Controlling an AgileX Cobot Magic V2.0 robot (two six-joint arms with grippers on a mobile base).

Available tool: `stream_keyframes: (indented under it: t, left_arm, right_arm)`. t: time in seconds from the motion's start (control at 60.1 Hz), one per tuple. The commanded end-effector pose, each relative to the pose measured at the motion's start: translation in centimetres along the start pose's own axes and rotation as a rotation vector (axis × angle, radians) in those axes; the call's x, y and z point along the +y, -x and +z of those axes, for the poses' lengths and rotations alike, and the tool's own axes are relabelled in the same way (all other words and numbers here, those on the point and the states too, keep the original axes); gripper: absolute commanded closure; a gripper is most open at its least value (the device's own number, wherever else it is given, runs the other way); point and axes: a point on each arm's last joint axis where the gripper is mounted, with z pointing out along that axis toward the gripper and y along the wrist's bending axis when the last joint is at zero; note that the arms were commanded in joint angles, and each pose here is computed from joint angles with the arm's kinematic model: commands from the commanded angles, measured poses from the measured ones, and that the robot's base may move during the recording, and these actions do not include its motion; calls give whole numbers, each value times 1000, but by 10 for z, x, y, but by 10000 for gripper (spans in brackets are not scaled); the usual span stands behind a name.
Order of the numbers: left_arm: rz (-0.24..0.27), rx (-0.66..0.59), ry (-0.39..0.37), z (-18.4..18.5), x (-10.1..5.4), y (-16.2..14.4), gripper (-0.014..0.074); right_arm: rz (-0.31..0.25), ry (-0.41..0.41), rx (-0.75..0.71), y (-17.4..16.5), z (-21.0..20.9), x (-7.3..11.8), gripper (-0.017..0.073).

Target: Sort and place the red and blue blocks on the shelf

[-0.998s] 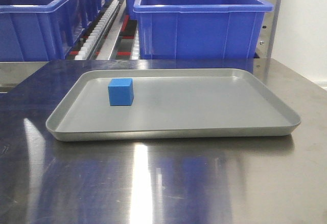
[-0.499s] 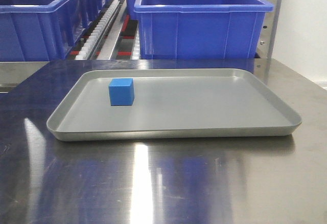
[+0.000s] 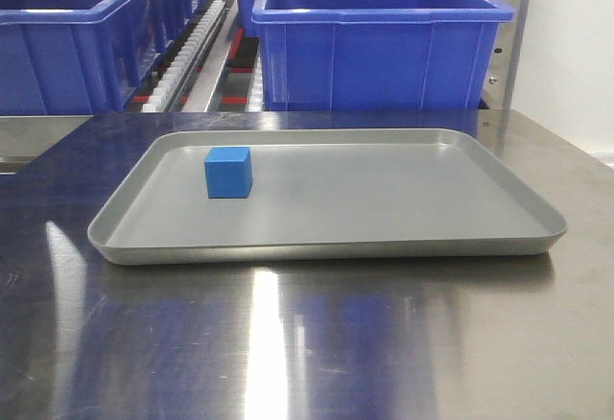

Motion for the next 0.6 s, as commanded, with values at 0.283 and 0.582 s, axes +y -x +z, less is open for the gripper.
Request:
stream_keyframes:
  t: [0.283, 0.582]
  left_arm:
    - [-11, -71, 4, 31, 0, 14, 508]
    - [-11, -62, 6, 41, 0, 15, 508]
  right_arm:
    - [-11, 4, -120, 17, -3, 1, 501]
    - [-11, 4, -120, 17, -3, 1, 501]
